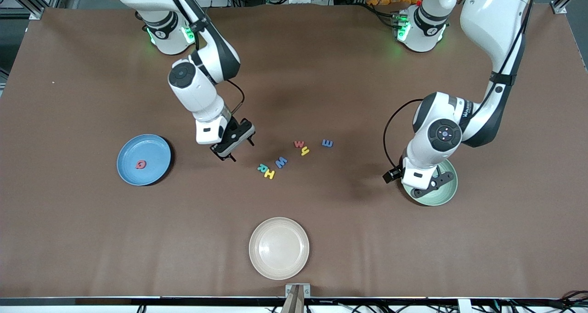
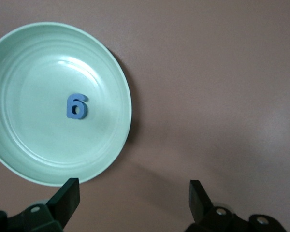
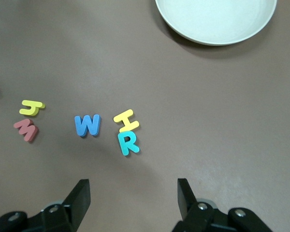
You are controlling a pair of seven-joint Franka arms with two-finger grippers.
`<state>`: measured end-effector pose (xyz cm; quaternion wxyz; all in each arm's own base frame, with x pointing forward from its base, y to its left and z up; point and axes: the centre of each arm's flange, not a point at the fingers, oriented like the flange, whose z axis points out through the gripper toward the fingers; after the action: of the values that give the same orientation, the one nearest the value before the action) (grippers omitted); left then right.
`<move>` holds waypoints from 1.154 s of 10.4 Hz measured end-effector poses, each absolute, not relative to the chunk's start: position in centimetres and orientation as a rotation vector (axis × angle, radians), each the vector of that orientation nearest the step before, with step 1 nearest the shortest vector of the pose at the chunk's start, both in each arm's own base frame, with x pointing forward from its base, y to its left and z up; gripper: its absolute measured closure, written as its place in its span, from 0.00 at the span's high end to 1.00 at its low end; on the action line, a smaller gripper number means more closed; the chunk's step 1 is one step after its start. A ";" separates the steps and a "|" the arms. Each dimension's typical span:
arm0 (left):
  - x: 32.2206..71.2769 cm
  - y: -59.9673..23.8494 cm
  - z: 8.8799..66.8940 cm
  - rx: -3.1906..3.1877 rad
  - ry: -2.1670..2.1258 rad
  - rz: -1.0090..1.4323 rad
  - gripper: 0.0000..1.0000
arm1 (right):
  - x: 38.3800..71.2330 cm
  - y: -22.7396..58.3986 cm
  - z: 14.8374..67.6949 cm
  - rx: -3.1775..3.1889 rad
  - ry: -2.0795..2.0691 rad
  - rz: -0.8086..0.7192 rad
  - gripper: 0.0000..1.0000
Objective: Sort uppercase to blue plate, lowercase to green plate
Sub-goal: 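Reach the right gripper to teal R while the left gripper reaches blue m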
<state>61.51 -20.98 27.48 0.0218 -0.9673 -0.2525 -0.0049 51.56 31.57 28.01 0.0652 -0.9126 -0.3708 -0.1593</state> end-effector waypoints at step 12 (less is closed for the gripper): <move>56.9 -31.6 24.6 -2.854 -1.237 -0.015 1.00 | 52.4 33.8 20.1 -2.712 -1.233 -0.595 0.77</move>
<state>56.93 -31.60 24.60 0.0156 -0.9174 -0.3976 -0.0048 52.44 33.84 20.12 0.0520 -0.8915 -0.4053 -0.1955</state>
